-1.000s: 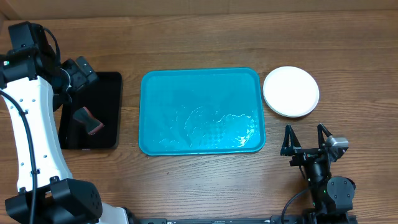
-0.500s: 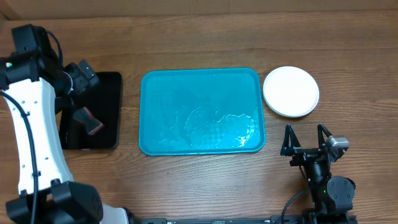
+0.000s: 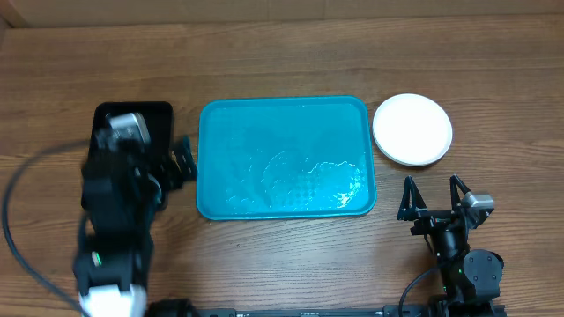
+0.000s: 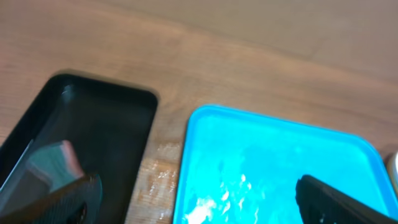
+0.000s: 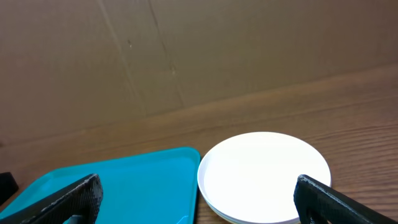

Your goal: Clean dirty plates on tray and stack at the side

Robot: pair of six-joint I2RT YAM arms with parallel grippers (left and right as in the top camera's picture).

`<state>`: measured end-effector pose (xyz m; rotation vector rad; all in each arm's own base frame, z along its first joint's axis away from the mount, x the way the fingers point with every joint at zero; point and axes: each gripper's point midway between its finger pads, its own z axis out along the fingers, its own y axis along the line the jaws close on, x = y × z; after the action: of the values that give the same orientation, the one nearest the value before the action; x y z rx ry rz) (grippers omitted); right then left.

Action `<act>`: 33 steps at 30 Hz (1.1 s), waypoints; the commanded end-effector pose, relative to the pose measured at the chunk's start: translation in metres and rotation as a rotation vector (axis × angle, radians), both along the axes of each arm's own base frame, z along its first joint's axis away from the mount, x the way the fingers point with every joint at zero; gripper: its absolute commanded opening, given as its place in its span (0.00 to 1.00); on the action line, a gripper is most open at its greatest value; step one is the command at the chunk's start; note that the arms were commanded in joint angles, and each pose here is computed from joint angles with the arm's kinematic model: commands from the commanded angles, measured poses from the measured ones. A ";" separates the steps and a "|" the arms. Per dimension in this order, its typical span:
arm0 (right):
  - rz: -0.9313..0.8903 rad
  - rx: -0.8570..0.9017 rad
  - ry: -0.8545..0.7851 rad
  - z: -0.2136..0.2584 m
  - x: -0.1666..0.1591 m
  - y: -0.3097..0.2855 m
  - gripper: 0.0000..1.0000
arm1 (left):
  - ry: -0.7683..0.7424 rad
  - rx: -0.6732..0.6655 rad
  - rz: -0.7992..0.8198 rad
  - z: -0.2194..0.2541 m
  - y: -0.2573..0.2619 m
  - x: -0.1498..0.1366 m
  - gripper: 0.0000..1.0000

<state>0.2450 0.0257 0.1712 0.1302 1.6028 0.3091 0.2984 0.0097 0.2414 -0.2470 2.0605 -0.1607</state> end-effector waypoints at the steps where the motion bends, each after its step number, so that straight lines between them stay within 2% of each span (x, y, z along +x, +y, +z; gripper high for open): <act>1: -0.001 0.000 -0.005 -0.002 0.000 0.000 1.00 | -0.121 0.055 -0.080 -0.006 -0.012 -0.022 1.00; 8: -0.001 0.000 -0.005 -0.002 0.000 0.000 1.00 | -0.287 0.075 -0.071 -0.018 -0.012 -0.042 1.00; 15: -0.001 0.000 -0.005 -0.002 0.000 0.000 1.00 | -0.405 0.084 -0.070 -0.033 -0.013 -0.044 1.00; 26: -0.001 0.000 -0.005 -0.002 0.000 0.000 1.00 | -0.668 0.126 0.021 -0.018 0.001 -0.051 1.00; 33: -0.001 0.000 -0.005 -0.002 0.000 0.000 1.00 | -0.710 0.134 0.055 -0.014 0.006 -0.056 1.00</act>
<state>0.2450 0.0257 0.1713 0.1302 1.6025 0.3091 0.2451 0.0092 0.2236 -0.1140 1.3777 -0.1018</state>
